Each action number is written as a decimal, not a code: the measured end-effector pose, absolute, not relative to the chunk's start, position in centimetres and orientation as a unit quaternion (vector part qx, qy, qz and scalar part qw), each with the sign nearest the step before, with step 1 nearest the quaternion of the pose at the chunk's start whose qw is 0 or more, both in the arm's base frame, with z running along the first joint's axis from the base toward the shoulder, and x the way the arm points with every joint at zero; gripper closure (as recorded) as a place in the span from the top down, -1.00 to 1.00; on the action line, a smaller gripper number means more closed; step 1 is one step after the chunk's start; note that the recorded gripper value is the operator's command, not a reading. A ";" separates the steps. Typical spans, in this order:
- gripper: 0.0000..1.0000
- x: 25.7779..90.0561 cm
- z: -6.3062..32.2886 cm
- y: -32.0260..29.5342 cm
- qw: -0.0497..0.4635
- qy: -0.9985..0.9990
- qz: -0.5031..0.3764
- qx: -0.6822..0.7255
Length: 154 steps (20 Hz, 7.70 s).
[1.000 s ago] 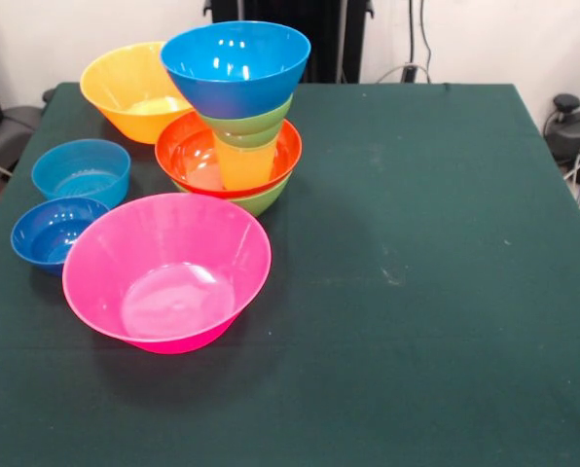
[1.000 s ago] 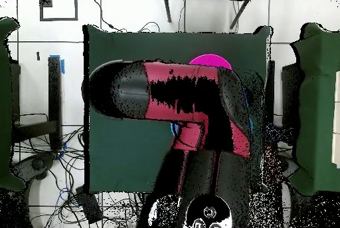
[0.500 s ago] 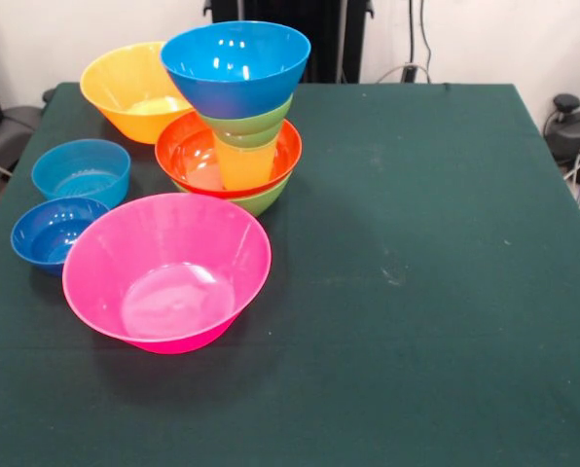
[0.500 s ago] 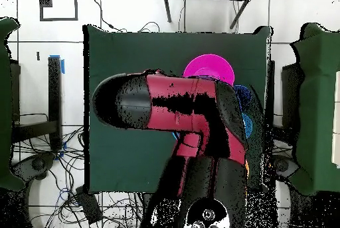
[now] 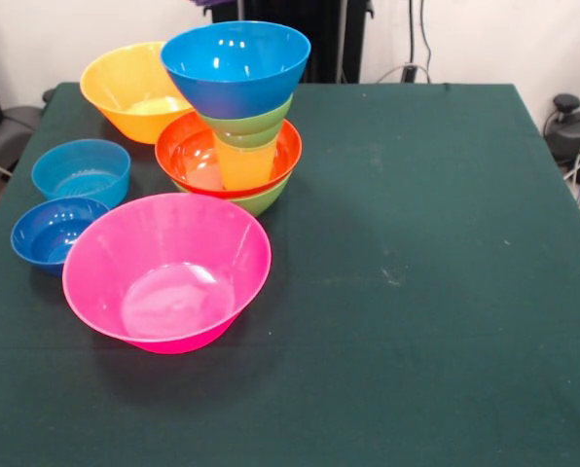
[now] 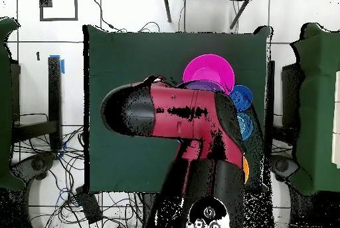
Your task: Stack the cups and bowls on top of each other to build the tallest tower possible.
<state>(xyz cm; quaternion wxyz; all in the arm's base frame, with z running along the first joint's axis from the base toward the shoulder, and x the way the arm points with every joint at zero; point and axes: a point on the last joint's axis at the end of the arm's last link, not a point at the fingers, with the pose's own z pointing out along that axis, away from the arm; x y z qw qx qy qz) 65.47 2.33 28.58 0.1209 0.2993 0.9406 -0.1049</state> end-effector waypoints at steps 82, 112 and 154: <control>-1.00 58.6 18.2 0.9 -0.008 0.963 -0.191 0.188; -1.00 58.8 17.3 1.9 -0.002 0.966 -0.208 0.156; 1.00 60.0 16.7 2.2 0.003 0.967 -0.205 0.148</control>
